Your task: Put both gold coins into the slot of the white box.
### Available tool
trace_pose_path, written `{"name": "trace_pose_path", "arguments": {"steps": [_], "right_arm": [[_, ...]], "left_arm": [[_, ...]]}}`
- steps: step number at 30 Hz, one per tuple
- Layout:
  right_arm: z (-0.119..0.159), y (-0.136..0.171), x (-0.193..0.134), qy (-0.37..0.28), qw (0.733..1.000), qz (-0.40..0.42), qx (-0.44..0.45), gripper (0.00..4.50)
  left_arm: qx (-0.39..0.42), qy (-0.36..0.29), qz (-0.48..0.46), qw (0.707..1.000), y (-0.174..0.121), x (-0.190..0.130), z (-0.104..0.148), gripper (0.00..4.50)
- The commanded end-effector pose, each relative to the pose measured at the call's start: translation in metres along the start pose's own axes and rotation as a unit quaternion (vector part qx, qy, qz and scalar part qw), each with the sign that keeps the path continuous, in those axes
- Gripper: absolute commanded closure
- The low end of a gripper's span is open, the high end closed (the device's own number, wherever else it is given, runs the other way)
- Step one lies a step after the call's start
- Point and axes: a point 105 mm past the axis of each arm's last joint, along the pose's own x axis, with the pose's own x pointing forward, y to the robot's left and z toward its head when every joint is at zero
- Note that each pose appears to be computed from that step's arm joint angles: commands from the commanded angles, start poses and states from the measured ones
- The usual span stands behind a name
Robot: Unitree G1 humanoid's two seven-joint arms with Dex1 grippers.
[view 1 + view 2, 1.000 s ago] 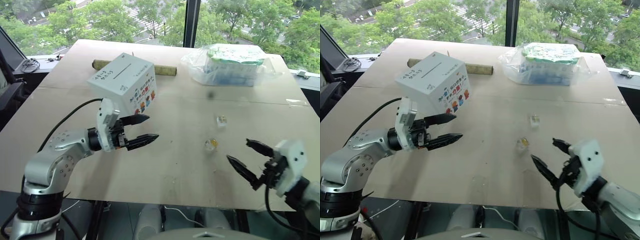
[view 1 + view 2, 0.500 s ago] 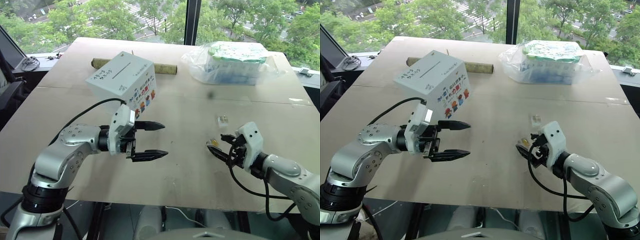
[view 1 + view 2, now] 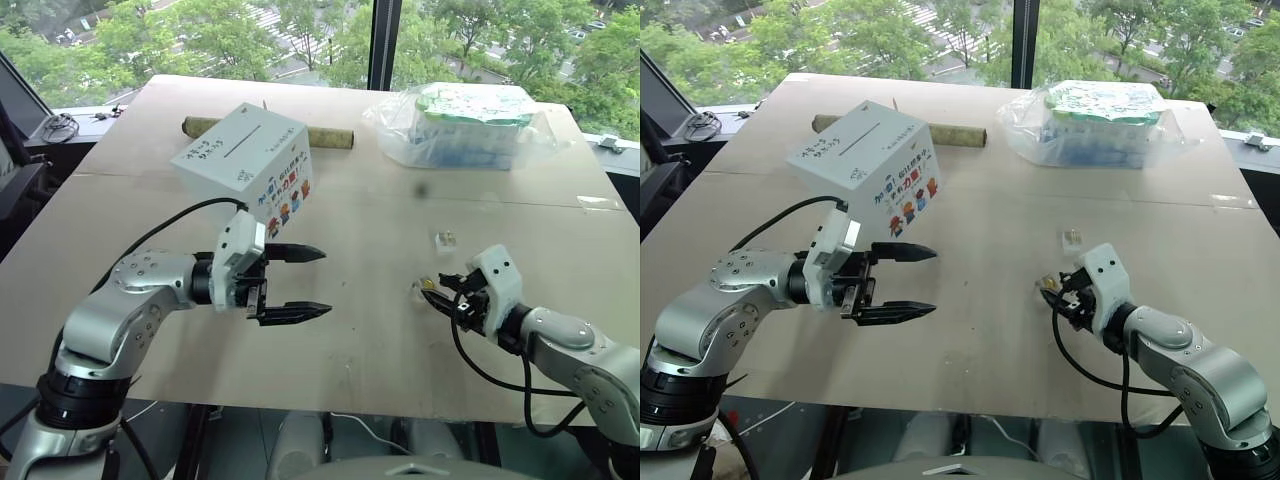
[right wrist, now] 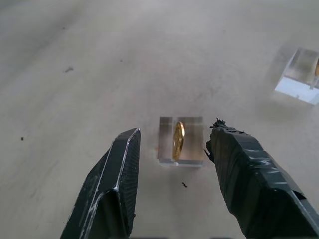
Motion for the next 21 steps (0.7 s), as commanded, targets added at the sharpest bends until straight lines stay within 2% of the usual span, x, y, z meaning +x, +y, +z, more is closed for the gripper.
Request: {"name": "trace_pose_path", "arguments": {"steps": [1, 12, 15, 18, 21], "right_arm": [[0.0058, 0.0013, -0.0012, -0.013, 1.000, 0.002, -0.014, 2.08], [0.0065, 0.0032, 0.0042, -0.016, 1.000, 0.005, -0.015, 2.08], [0.0049, 0.0011, 0.0063, -0.013, 1.000, 0.002, -0.014, 2.89], [0.0034, -0.0013, 0.0073, -0.012, 1.000, -0.002, -0.015, 4.43], [0.0047, -0.0014, 0.0059, -0.014, 1.000, -0.001, -0.017, 4.43]], "left_arm": [[0.027, -0.003, 0.007, 1.000, 0.0002, -0.0056, 0.0088, 0.00], [0.025, -0.001, 0.014, 1.000, 0.0009, -0.0096, 0.0064, 0.00], [0.024, -0.001, 0.014, 1.000, 0.0008, -0.0103, 0.0058, 0.00], [0.024, -0.001, 0.015, 1.000, 0.0008, -0.0106, 0.0056, 0.00], [0.022, -0.002, 0.016, 1.000, 0.0012, -0.0111, 0.0051, 0.00]]}}
